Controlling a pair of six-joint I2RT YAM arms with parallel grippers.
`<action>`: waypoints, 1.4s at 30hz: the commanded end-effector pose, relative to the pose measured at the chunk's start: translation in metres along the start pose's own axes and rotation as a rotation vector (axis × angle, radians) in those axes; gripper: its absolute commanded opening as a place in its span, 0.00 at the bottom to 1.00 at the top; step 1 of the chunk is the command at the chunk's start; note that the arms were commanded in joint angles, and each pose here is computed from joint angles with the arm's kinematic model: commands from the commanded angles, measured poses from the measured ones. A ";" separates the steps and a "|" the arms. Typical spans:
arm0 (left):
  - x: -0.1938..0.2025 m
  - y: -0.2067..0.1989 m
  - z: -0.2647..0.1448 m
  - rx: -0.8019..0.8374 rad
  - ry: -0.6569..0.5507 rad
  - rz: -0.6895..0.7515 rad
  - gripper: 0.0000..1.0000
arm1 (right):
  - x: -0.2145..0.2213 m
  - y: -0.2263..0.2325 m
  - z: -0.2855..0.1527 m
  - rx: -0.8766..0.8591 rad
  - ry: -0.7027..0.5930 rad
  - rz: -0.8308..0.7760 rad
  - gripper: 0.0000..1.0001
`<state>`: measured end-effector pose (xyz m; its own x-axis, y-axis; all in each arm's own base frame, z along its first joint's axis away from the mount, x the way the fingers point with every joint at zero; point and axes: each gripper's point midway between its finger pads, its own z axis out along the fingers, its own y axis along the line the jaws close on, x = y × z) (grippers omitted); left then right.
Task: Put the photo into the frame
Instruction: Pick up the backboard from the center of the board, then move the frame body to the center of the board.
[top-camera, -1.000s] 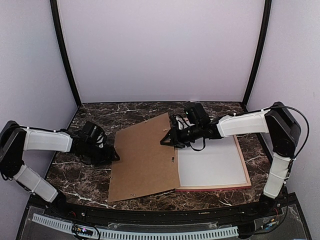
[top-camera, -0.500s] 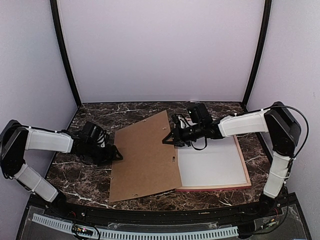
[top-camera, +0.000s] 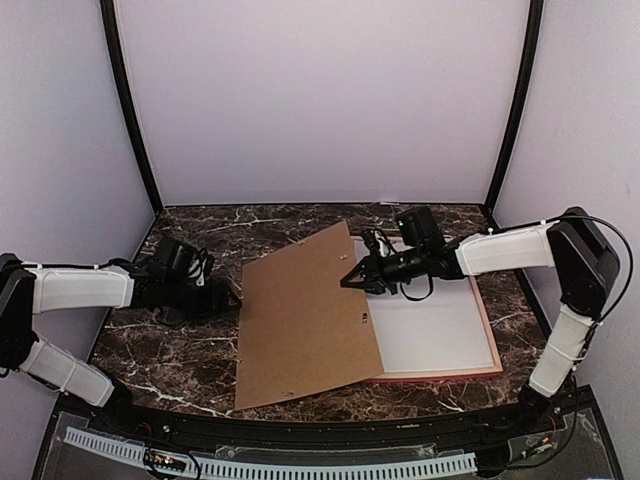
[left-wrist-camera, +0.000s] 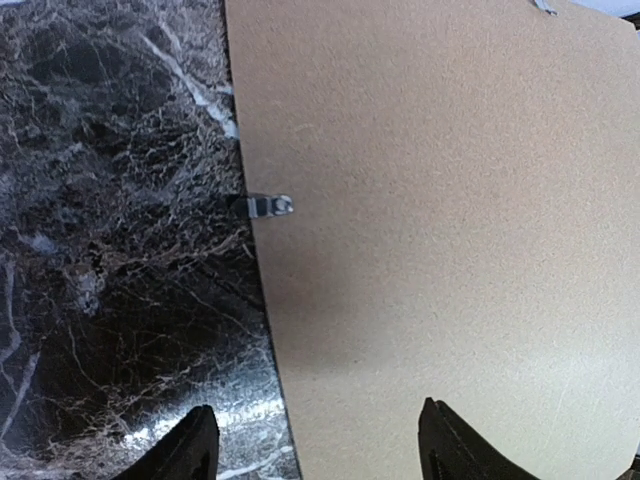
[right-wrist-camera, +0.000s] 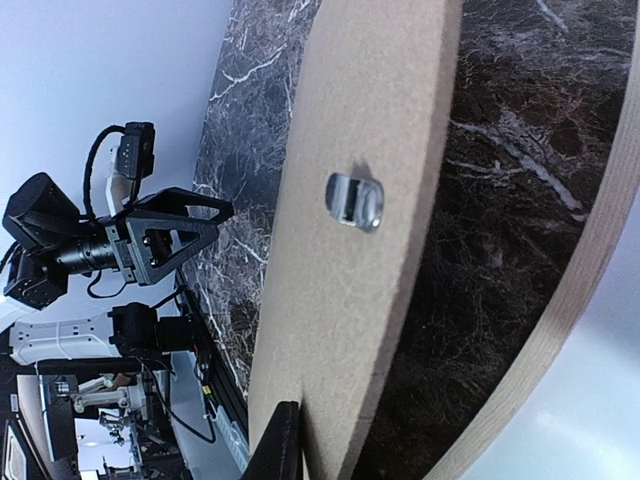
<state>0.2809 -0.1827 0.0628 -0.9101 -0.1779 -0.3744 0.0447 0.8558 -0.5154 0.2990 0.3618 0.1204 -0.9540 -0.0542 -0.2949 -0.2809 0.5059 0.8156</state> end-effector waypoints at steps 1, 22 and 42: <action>-0.019 -0.012 -0.020 0.006 -0.072 0.061 0.71 | -0.017 0.028 -0.038 -0.105 -0.084 -0.071 0.00; -0.021 -0.115 0.011 0.059 -0.025 0.229 0.72 | -0.069 0.040 -0.257 -0.234 -0.465 -0.087 0.00; 0.033 -0.223 0.137 -0.029 0.118 0.485 0.75 | -0.080 0.037 -0.349 -0.261 -0.676 -0.093 0.00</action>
<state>0.3076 -0.4301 0.0694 -0.8452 0.2307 -0.4822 0.4195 0.8453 -0.3309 0.3407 0.0811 0.3162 -0.7135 0.4989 -0.4920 -0.3662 0.3331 0.8689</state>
